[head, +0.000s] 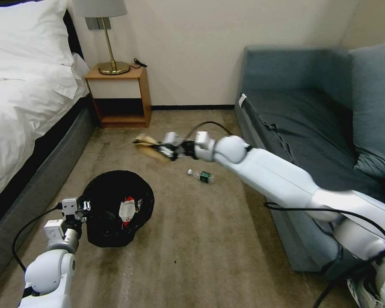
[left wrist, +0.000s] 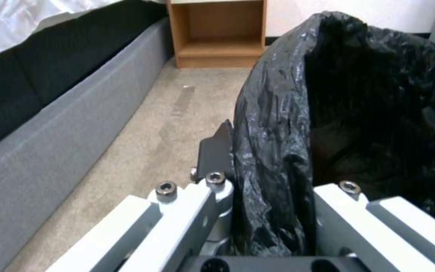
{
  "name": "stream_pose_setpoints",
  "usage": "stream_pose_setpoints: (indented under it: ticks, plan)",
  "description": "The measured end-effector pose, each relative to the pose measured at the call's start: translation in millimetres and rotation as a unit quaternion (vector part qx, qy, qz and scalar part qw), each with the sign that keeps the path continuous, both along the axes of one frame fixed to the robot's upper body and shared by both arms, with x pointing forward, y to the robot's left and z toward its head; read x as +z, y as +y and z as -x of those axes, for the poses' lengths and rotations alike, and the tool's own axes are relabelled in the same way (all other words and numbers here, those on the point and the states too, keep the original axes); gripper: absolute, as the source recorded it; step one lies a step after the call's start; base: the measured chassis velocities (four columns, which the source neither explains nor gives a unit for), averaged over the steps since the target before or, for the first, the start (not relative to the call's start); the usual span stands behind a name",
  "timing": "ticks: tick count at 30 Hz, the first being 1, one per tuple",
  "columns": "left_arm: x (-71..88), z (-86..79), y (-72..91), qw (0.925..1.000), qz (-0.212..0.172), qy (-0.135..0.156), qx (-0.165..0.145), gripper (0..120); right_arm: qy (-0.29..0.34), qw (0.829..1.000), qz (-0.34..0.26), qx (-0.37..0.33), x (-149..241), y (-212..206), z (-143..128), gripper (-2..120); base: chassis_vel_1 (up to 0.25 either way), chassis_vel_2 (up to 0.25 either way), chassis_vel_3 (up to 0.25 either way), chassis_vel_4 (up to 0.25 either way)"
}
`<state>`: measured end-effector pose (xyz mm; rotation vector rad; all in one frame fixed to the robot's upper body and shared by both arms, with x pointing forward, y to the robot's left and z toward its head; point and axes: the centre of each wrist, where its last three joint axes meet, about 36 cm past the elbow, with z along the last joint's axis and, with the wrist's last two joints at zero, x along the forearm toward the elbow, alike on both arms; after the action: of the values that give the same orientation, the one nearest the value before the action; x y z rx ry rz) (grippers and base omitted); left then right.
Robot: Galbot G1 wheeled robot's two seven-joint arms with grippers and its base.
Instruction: Pick up the trash bin, then pick up the garbage on the floor and place it into the trash bin.
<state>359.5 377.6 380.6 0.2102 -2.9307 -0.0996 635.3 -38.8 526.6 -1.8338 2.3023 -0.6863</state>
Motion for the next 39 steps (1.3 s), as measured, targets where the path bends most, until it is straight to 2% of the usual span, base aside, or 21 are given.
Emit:
stream_pose_setpoints:
  ticks: [7, 12, 21, 23, 25, 28, 33, 34, 36, 37, 39]
  plan:
    - [6.4, -5.2, 4.0, 1.0, 0.0, -0.008, 0.001, 5, 0.019, 1.0, 0.006, 0.016, -19.5, 33.3, 9.8, 0, 0.0, 0.0, 0.0, 0.0]
    - [9.3, -7.1, 7.0, 0.9999, 0.0, -0.011, 0.002, 5, 0.041, 0.999, 0.017, 0.02, -58.5, 53.3, 20.0, 0, 0.0, 0.0, 0.0, 0.0]
    - [7.4, -9.0, 10.7, 0.9999, 0.003, -0.009, 0.004, 5, 0.05, 0.998, 0.022, 0.022, -93.0, 83.9, 31.0, 0, 0.0, 0.0, 0.0, 0.0]
    - [6.2, -9.6, 11.6, 0.9999, 0.004, -0.008, 0.005, 5, 0.05, 0.998, 0.021, 0.02, -98.2, 90.5, 35.1, 4, 0.0, 0.0, 0.0, 0.0]
    - [4.8, -10.3, 13.4, 0.9999, 0.007, -0.007, 0.007, 5, 0.052, 0.998, 0.02, 0.02, -109.1, 102.8, 44.4, 16, 0.0, 0.0, 0.0, 0.0]
    - [4.5, -10.3, 14.3, 0.9999, 0.007, -0.007, 0.007, 5, 0.052, 0.998, 0.021, 0.022, -112.6, 106.3, 47.5, 22, 0.0, 0.0, 0.0, 0.0]
    - [-2.4, -7.4, 18.4, 0.9999, 0.011, 0.0, 0.01, 5, 0.046, 0.998, 0.025, 0.023, -120.2, 115.9, 52.3, 42, 0.0, 0.0, 0.0, 0.0]
    - [-2.4, -7.4, 18.4, 0.9999, 0.011, 0.0, 0.01, 5, 0.046, 0.998, 0.025, 0.023, -120.2, 115.9, 52.3, 42, 0.0, 0.0, 0.0, 0.0]
    - [-2.5, -7.5, 21.5, 0.9999, 0.011, 0.0, 0.011, 5, 0.044, 0.998, 0.026, 0.022, -121.6, 114.5, 51.8, 56, 0.0, 0.0, 0.0, 0.0]
    - [-2.5, -7.5, 21.5, 0.9999, 0.011, 0.0, 0.011, 5, 0.044, 0.998, 0.026, 0.022, -121.6, 114.5, 51.8, 56, 0.0, 0.0, 0.0, 0.0]
    - [-1.7, -8.1, 22.5, 0.9999, 0.011, -0.001, 0.01, 5, 0.044, 0.999, 0.025, 0.022, -120.9, 113.5, 51.6, 67, 0.0, 0.0, 0.0, 0.0]
